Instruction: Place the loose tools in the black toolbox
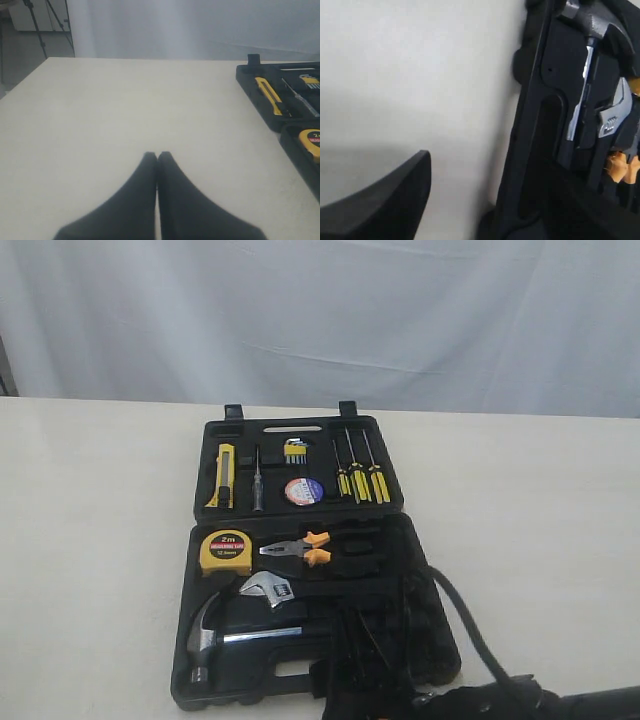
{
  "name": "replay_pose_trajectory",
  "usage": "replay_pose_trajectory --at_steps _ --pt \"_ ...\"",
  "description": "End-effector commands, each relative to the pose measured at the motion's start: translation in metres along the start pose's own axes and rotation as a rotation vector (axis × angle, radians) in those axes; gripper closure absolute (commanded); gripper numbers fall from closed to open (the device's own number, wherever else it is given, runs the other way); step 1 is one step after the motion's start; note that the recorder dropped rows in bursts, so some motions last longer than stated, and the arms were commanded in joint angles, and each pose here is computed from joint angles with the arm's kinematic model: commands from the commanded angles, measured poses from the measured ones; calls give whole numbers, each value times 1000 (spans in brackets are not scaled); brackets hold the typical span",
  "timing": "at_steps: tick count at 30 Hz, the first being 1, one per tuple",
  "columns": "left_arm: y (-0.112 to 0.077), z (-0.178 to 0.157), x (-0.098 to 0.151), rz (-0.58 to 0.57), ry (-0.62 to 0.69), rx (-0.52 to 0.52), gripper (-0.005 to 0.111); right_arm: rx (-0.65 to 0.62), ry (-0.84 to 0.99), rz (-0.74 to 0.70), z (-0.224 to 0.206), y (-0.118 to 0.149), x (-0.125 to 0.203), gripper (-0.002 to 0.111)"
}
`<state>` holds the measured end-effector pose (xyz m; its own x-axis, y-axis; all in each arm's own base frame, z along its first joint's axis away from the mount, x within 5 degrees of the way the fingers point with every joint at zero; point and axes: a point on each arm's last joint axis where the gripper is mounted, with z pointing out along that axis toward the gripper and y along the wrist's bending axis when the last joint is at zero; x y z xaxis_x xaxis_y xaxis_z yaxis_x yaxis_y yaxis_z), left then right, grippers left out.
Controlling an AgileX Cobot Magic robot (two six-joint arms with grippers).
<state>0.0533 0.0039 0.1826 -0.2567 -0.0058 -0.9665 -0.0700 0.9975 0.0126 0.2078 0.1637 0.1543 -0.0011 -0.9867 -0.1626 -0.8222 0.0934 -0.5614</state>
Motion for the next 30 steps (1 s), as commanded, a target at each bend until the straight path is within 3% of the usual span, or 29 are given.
replay_pose_trajectory --at_steps 1,12,30 --pt "0 0 0 -5 -4 5 107 43 3 17 1 -3 0 50" --pt "0 0 0 -5 -4 5 107 48 15 98 23 -29 6 50" --pt "0 0 0 -5 -4 5 107 -34 77 105 59 -23 19 54"
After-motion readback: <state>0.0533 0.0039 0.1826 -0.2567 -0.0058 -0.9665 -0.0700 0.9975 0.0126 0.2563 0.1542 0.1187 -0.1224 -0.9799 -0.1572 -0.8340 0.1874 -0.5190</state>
